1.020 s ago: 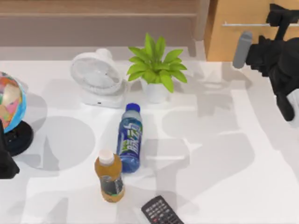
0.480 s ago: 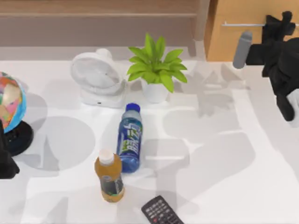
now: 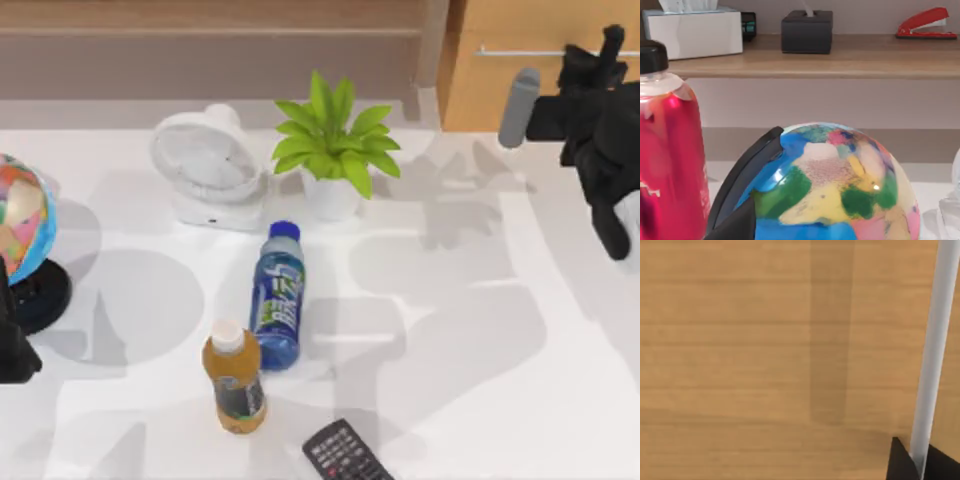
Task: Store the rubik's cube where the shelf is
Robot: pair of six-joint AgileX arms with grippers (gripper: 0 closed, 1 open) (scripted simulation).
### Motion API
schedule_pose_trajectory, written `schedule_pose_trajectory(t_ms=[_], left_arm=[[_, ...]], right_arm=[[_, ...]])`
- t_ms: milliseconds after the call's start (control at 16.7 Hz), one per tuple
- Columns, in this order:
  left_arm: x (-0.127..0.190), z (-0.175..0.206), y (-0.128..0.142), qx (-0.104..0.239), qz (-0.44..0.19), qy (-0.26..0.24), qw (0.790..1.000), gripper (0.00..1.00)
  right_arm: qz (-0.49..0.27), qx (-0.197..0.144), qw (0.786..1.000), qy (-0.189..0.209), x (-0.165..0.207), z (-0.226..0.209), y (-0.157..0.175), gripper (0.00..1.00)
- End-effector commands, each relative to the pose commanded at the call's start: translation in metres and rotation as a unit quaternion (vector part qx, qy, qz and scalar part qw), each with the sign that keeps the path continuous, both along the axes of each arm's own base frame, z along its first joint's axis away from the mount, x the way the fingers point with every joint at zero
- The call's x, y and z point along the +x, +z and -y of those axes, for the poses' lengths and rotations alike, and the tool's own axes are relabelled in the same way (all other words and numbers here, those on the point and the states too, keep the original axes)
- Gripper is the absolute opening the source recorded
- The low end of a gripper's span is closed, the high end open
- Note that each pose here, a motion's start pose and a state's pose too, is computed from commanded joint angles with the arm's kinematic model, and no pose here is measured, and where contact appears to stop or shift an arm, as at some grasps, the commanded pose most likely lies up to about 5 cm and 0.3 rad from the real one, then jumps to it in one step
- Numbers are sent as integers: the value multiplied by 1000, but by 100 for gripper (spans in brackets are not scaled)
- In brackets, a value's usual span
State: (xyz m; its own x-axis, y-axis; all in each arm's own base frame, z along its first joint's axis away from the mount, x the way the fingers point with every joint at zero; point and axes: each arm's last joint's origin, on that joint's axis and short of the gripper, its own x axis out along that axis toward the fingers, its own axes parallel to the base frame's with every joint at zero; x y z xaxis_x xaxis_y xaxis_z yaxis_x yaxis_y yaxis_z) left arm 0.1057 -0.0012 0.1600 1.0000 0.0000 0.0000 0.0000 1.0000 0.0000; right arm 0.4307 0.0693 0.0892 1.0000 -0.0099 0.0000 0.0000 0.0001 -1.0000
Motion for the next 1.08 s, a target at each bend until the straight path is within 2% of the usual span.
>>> schedule_pose_trajectory(t_ms=[300,660,780,1080], left_arm=[[0,0,0,0,0,0,1000,100],[0,0,0,0,0,0,1000,100],[0,0,0,0,0,0,1000,100],[0,0,0,0,0,0,1000,100]], right_arm=[[4,3,1000,0,-4,-1,3,0],[-18,-1,1000,2,-53,-1,-8,0],[-6,0,1000,2,-62,-2,-3,0],[-4,1,1000,1,-63,-1,-2,0]])
